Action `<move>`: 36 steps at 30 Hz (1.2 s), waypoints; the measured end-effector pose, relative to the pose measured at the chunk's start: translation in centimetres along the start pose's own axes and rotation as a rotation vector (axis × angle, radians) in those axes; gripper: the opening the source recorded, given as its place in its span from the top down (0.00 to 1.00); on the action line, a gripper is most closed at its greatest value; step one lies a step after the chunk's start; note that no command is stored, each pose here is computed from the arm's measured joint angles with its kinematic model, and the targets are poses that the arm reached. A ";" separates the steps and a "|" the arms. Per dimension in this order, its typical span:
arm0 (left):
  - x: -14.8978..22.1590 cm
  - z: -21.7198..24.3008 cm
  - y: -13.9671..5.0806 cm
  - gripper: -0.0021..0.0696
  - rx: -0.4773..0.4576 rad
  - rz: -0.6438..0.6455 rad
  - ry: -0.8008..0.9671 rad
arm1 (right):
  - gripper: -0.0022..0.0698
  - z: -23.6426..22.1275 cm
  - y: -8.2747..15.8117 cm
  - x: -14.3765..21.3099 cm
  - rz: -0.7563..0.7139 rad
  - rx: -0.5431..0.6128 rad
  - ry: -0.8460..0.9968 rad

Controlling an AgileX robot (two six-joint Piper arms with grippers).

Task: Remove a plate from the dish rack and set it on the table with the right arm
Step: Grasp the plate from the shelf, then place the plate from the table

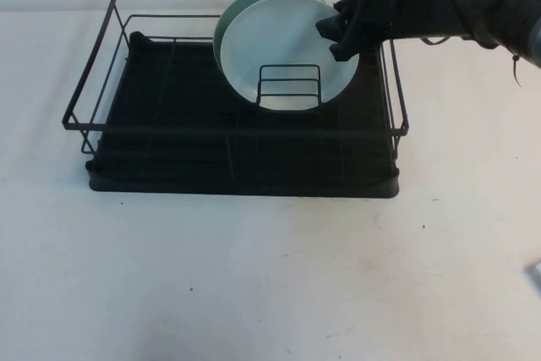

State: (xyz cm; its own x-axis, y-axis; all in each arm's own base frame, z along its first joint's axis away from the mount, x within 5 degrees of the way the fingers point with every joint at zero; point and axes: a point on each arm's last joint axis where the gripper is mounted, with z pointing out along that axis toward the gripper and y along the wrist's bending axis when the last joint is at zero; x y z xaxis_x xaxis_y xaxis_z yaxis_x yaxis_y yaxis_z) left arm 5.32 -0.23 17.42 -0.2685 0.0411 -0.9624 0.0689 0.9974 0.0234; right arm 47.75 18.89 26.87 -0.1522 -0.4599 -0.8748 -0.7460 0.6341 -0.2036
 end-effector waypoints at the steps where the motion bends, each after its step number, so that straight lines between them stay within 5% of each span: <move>1: 0.0 0.0 0.0 0.98 0.000 0.000 0.000 | 0.58 0.0 0.0 0.0 0.000 0.001 0.000; 12: 0.0 0.0 0.0 0.98 0.000 0.000 0.000 | 0.87 -0.4 -0.4 -1.3 -0.030 0.012 -0.037; 23: 0.0 0.0 0.0 0.98 0.000 0.000 0.000 | 0.88 -0.8 -0.3 -1.7 -0.074 0.001 -0.027; 36: 0.0 0.0 0.0 0.98 0.000 0.000 0.000 | 0.90 -6.6 0.1 -6.4 -0.063 0.020 -0.039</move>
State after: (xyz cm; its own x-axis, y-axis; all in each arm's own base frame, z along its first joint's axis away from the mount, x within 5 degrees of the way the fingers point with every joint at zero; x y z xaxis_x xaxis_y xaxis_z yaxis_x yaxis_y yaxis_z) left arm 5.32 -0.23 17.42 -0.2685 0.0411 -0.9624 0.0689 0.9974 0.0234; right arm 44.38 17.82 35.37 -0.0797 -0.4747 -0.8765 -0.7399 0.6174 -0.2671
